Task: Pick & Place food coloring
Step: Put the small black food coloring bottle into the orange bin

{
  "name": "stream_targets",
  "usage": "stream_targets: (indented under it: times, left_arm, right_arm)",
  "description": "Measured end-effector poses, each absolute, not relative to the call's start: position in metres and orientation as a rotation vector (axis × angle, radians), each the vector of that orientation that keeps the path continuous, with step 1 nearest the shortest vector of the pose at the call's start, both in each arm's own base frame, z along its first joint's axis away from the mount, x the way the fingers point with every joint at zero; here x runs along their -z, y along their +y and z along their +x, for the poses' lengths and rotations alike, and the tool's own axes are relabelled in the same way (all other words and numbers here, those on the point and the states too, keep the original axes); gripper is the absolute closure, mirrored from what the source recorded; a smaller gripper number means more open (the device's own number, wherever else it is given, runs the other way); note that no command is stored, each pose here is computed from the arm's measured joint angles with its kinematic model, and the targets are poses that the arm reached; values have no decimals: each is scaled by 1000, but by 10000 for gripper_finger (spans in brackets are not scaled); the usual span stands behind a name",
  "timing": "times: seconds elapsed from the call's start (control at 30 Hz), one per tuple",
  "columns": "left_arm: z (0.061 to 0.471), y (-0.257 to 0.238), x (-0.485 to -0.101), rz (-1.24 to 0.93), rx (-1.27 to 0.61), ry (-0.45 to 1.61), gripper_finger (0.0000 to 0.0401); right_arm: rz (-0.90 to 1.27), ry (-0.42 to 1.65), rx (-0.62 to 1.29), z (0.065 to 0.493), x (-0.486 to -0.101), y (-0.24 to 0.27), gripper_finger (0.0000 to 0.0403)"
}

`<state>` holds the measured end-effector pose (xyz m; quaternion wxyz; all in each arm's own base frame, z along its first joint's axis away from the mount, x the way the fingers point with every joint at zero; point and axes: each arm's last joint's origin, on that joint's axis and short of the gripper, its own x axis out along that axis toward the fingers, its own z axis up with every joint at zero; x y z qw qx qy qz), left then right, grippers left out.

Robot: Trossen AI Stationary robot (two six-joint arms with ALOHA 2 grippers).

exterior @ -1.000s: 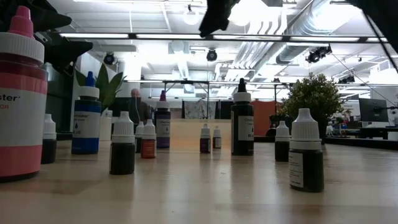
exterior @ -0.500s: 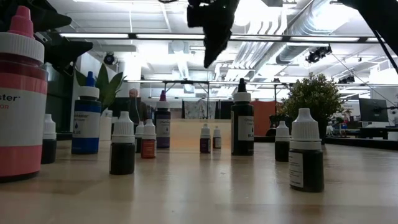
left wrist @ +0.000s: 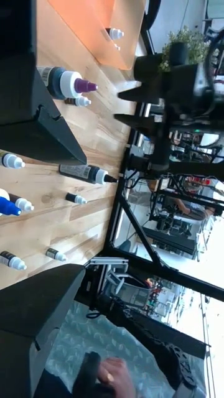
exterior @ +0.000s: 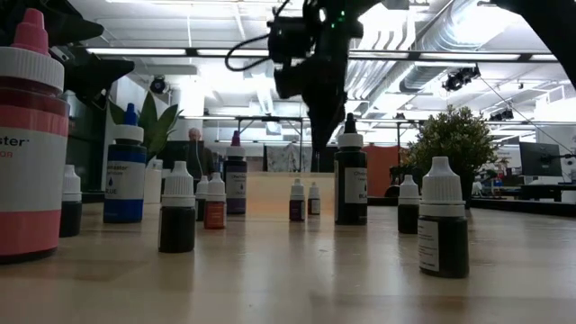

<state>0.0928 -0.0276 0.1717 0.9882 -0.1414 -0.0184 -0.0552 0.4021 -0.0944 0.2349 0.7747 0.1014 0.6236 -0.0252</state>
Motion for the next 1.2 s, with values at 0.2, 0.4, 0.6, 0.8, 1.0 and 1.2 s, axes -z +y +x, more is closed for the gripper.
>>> stream_targets:
  times: [0.2,0.4,0.6,0.8,1.0,1.2]
  left_arm:
    - [93,-28,-172,-284,111,-37,130]
    - [93,-28,-172,-284,111,-37,130]
    - [93,-28,-172,-284,111,-37,130]
    - [93,-28,-172,-284,111,-37,130]
    - [93,-28,-172,-284,111,-37,130]
    - [93,-28,-172,-284,111,-37,130]
  right_arm:
    - [110,1342,-31,401,-212,-94,245]
    - [13,1334,-107,400,-203,-94,246]
    - [-60,1324,-164,401,-203,-94,245]
    - [-32,1320,-196,403,-197,-94,246]
    - [-39,1305,-191,407,-191,-95,246]
    - [-38,1306,-192,407,-191,-95,246]
